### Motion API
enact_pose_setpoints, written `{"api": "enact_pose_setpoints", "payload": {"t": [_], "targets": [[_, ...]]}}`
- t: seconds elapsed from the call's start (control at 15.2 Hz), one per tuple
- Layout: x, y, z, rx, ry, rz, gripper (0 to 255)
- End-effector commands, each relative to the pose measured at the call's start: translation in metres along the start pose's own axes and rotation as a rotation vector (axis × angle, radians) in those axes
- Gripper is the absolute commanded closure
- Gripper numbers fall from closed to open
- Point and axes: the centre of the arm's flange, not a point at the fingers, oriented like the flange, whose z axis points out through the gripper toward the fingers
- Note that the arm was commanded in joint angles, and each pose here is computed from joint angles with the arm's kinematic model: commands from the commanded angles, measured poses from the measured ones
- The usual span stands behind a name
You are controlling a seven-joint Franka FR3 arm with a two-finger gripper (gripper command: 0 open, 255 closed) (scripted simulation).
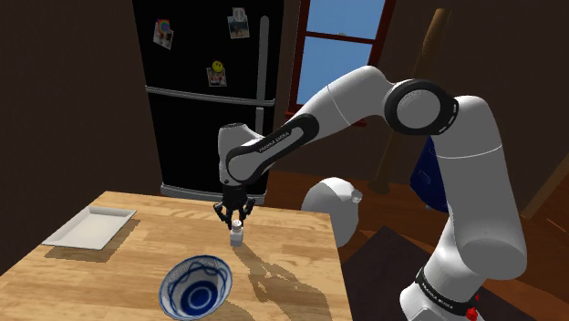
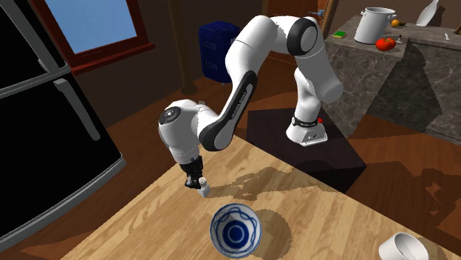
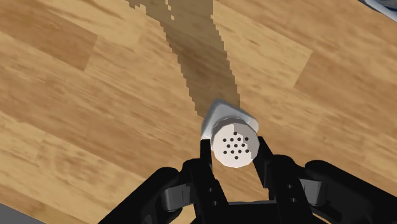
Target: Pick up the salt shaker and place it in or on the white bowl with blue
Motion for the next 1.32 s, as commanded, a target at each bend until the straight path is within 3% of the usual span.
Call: {"api": "enact_pose_setpoints", "payload": {"t": [0.0,1.25], "targets": [[0.0,0.0,0.0,0.0,0.0,0.0,255],[-0.013,-0.001,-0.094,0.0,0.0,0.0,255]]}}
